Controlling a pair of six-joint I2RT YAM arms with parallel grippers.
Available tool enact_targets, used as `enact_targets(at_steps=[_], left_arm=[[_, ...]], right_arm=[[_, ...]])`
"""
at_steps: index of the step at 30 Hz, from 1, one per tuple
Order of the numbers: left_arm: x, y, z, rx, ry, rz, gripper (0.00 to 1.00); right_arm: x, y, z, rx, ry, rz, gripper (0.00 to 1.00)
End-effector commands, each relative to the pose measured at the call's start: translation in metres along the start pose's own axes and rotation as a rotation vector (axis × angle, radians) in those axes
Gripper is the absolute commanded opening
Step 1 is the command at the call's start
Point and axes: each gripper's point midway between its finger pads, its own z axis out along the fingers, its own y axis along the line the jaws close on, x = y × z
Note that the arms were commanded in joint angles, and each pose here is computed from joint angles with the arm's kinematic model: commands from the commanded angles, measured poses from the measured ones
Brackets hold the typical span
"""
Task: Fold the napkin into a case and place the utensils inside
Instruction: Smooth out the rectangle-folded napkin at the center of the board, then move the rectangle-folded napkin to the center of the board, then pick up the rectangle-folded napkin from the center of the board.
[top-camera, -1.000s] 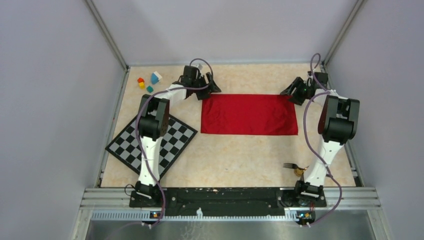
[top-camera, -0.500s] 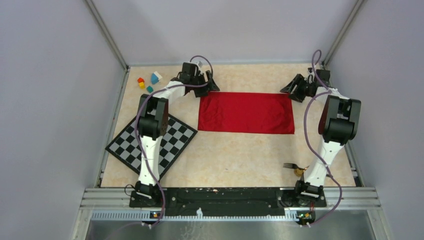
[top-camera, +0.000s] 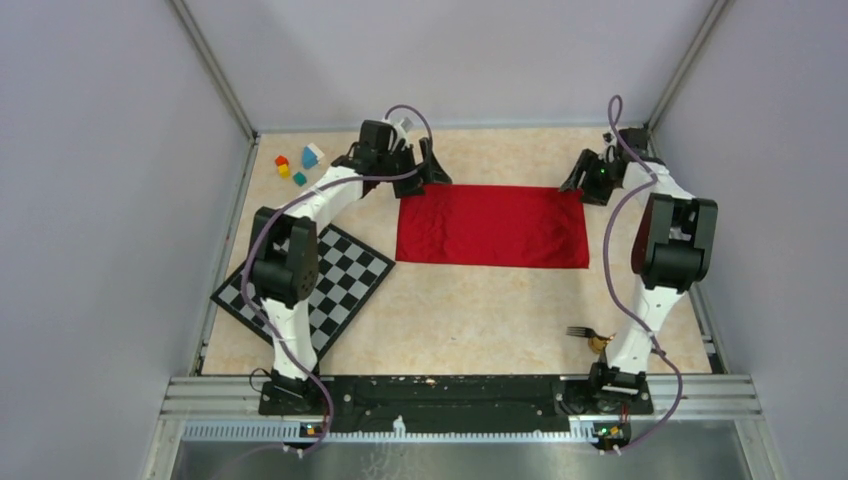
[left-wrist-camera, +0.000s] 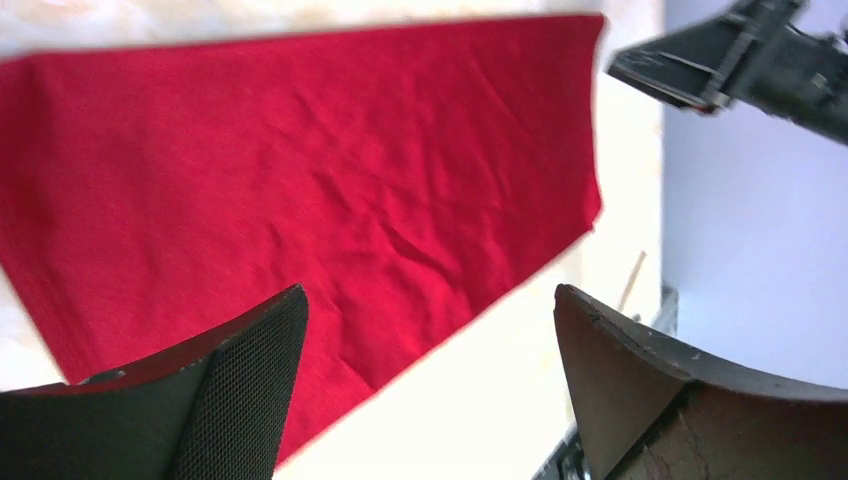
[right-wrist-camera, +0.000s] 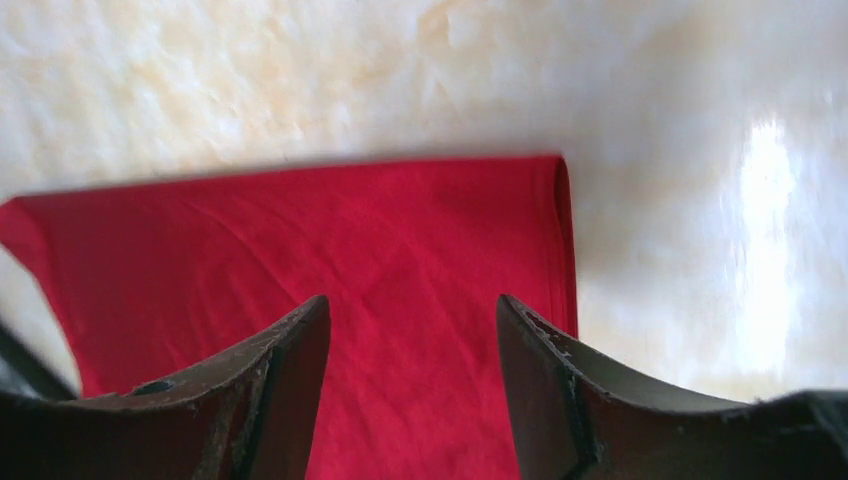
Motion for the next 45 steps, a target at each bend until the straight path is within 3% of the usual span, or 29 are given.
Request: enact_targets(at_steps=[1,4,9,15,22,27,33,36,39,45], left_arm=[[0.012,-0.086,-0.059,0.170,-0.009,0.127,0.97],[0.035,-0.108,-0.082,0.219,0.007,0.188,0.98],[0.068,-0.109,-0.113,0.220,0.053,0.228,0.98],[0.087,-0.121,-0.150,0.258,0.030,0.282,0.98],[0.098,-0.124,-0.171,0.259,0.015,0.313,0.98],[0.103,-0.127,-0.173,0.282,0.028,0.299,0.99],[0.100,-0.126,-0.167,0.289,0.024,0.297,0.99],[0.101,-0.126,-0.157,0.311,0.055,0.267,0.99],[0.109,-0.130,-0.150,0.358,0.102,0.259,0.99],[0.110,-0.124,-0.143,0.337,0.121,0.299,0.99]], right_arm=[[0.017,0.012,-0.058,0.229,0.018,-0.144,0.61],[0.058,0.033,-0.060,0.151,0.064,-0.147,0.61],[0.093,0.034,-0.063,0.087,0.055,-0.093,0.49],[0.124,0.006,-0.058,0.098,0.098,-0.028,0.24],[0.146,-0.053,-0.072,0.252,0.125,0.054,0.22],[0.133,-0.061,-0.093,0.357,0.098,0.036,0.30],[0.090,-0.018,-0.117,0.261,0.066,-0.060,0.50],[0.084,-0.010,-0.106,0.204,0.185,-0.096,0.62],[0.076,-0.021,-0.093,0.248,0.296,-0.126,0.63],[0.046,-0.049,-0.088,0.407,0.329,-0.202,0.64]])
